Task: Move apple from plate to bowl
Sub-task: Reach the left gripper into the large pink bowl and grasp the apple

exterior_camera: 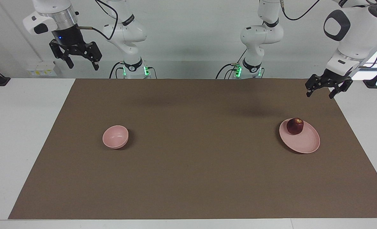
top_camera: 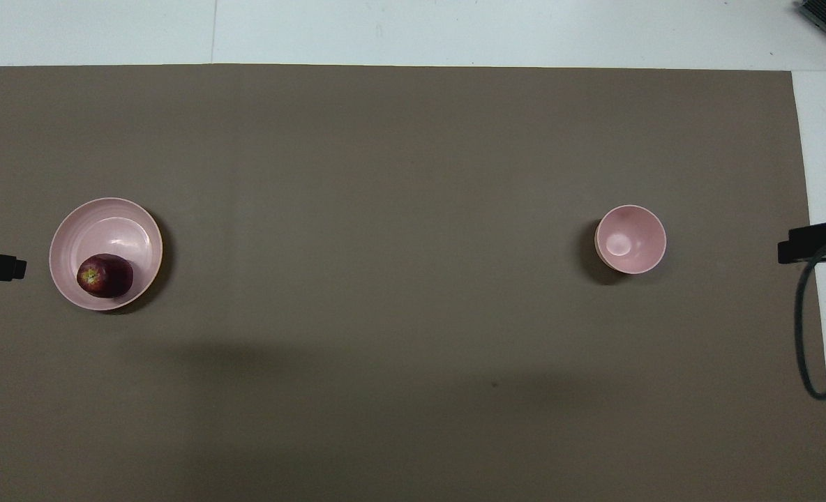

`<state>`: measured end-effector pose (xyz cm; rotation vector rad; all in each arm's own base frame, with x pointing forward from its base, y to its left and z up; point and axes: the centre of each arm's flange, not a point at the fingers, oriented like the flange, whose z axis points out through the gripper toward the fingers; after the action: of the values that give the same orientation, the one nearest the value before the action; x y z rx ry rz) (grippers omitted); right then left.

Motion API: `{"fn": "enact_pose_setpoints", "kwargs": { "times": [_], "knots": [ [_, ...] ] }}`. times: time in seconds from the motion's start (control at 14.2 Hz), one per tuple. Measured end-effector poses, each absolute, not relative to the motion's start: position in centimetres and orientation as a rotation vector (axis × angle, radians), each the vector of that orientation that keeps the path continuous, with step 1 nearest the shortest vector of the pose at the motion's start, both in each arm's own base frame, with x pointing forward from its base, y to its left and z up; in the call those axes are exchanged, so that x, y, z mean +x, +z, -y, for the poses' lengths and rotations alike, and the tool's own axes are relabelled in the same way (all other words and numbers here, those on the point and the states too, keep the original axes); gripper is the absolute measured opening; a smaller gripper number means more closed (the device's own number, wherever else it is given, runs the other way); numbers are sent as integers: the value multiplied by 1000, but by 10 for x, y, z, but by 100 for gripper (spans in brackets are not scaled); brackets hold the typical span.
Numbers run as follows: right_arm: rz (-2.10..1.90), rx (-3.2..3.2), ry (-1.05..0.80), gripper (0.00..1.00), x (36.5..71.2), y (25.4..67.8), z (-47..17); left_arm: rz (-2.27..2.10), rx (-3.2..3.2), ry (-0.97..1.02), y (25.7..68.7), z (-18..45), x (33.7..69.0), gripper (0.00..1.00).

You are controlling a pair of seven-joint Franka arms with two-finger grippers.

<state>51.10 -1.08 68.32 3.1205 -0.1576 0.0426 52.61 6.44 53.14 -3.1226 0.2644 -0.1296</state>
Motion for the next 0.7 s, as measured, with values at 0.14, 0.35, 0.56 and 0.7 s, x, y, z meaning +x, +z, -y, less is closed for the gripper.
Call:
{"fn": "enact_pose_setpoints", "kwargs": {
  "times": [0.14,0.35,0.56,0.7],
  "knots": [
    [158,3121,43,100,511,683,11,-265,-3122,-118,507,-65,534,100],
    [158,3121,43,100,511,683,11,-280,-3115,-128,469,-65,546,100],
    [157,3121,44,100,510,684,10,-285,-3109,-142,419,-65,547,100],
    [157,3121,44,100,509,686,11,-287,-3110,-126,394,-65,544,100]
  ]
}}
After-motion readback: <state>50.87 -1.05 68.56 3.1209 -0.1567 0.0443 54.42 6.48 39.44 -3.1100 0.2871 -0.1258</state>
